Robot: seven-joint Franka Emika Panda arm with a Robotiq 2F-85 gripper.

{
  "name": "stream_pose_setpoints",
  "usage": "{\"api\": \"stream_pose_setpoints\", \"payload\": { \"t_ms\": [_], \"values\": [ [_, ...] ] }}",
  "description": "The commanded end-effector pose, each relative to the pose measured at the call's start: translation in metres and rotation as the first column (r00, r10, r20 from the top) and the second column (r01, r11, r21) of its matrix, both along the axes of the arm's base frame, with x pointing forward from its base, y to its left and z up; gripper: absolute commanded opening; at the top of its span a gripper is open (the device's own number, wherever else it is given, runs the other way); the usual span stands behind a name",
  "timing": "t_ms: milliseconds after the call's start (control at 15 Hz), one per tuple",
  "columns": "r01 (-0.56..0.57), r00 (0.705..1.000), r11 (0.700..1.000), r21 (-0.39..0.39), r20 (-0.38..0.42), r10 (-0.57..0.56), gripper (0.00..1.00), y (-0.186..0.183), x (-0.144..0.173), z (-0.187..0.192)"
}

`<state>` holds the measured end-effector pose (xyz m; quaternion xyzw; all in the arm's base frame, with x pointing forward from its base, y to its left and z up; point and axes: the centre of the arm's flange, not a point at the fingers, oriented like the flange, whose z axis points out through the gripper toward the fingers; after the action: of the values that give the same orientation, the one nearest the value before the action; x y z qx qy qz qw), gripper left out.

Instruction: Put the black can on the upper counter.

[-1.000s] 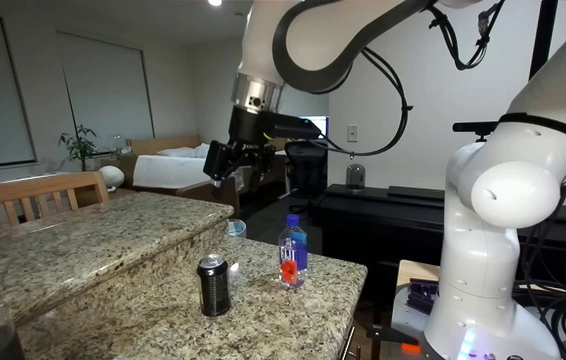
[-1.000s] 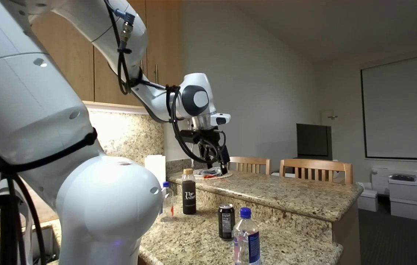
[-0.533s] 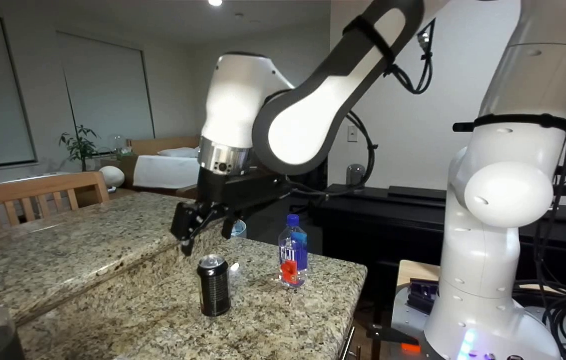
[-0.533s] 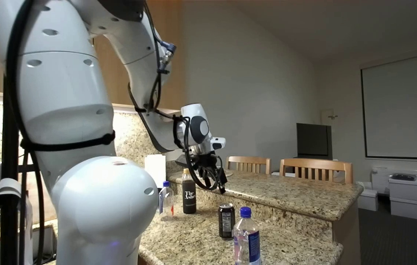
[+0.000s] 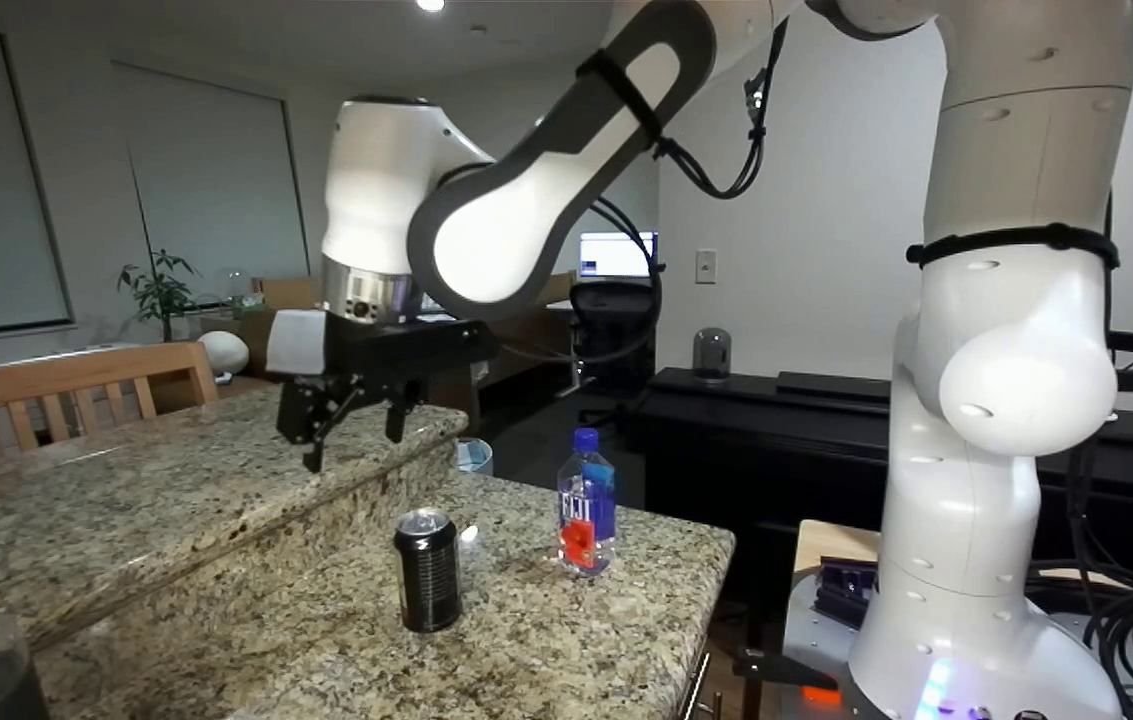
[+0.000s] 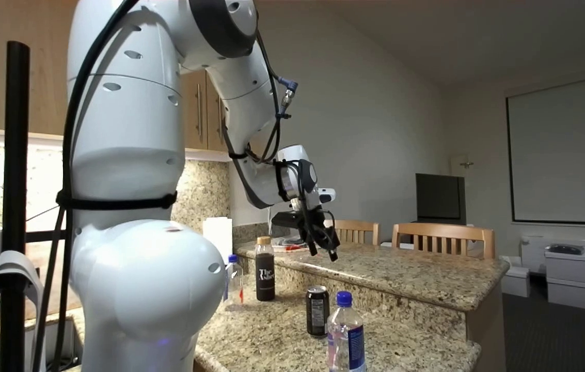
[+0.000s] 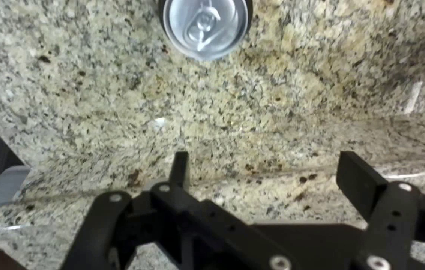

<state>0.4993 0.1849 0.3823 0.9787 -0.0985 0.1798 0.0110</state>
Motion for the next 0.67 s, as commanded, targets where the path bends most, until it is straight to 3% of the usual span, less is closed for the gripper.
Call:
{"api": "stream_pose_setpoints", "payload": {
  "t_ms": [0,600],
  "values": [
    [0.001,1.0,1.0,0.001,0.009,-0.001,1.0,0.0015,0.0046,0.0067],
    [0.001,1.0,1.0,0.0,-0.002,-0.001,1.0,0.0009,0.0033,0.001]
  ]
}}
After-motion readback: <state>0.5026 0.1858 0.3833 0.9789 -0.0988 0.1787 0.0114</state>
